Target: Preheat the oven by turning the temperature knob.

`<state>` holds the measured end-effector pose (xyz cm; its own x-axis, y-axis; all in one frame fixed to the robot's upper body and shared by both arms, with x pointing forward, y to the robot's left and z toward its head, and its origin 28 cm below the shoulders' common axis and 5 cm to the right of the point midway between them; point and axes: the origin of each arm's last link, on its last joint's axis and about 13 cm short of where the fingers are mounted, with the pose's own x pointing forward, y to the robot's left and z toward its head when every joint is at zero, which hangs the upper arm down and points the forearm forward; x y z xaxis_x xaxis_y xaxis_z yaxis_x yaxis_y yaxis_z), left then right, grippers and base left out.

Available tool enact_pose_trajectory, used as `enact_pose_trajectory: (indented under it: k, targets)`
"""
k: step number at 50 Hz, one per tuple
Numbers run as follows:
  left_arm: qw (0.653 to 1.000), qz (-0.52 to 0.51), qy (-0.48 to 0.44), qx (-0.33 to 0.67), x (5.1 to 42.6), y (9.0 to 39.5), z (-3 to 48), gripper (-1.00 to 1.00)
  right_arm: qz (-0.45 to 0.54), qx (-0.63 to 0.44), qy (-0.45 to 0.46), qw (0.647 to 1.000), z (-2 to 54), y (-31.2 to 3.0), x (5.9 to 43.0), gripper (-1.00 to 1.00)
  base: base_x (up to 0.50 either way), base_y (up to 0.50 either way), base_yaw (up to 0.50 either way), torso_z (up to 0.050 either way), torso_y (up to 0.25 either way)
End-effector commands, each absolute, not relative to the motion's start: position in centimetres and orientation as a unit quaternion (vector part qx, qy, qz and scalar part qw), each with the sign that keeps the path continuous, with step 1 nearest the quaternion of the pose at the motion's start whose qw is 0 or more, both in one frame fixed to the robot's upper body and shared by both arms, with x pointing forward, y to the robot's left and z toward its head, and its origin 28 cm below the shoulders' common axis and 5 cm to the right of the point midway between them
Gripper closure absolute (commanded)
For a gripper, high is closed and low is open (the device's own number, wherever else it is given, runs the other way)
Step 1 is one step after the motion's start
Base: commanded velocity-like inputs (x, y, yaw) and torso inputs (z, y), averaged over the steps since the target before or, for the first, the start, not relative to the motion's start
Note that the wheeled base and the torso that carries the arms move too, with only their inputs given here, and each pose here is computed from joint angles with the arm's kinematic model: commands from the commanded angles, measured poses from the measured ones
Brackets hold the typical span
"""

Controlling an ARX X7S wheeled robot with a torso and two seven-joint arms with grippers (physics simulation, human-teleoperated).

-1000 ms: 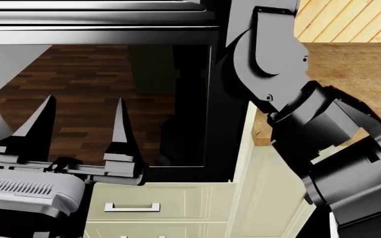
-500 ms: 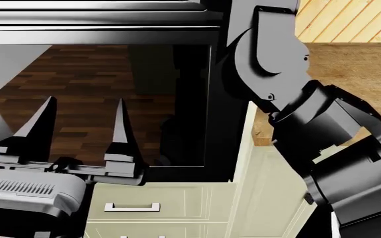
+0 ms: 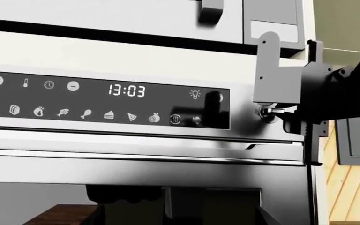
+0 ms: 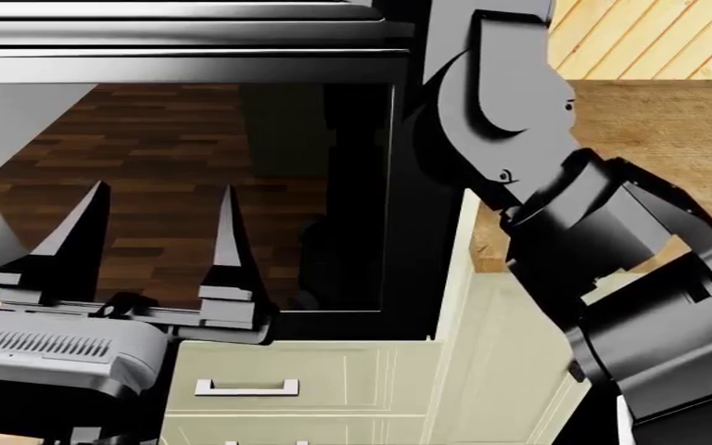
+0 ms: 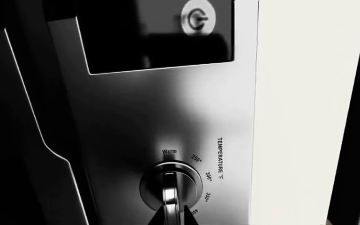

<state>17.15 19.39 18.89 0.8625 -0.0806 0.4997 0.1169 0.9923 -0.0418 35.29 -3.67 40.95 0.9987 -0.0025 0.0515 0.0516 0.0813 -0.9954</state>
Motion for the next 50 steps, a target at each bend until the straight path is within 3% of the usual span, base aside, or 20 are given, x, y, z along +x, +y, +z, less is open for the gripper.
enact_pose_trajectory:
  k: [1,14,35,50]
  targets:
    - [0.965,-0.051,-0.256,-0.034,17.2,19.3,18.8,-1.0,0.003,-0.655,-0.016,0.756,40.5,-3.6,35.3,1.0,0.0,0.0,0.0,0.0,0.0]
    - [0.965,-0.051,-0.255,-0.034,17.2,19.4,18.8,-1.0,0.037,-0.558,-0.035,0.828,40.9,-3.7,35.2,1.0,0.0,0.0,0.0,0.0,0.0]
    - [0.966,-0.05,-0.25,-0.037,17.5,19.5,18.6,-1.0,0.049,-0.575,-0.028,0.816,40.3,-3.1,36.1,1.0,0.0,0.0,0.0,0.0,0.0]
    - [0.966,-0.052,-0.251,-0.036,17.4,19.4,18.6,-1.0,0.04,-0.524,-0.038,0.85,40.5,-3.6,35.8,1.0,0.0,0.0,0.0,0.0,0.0]
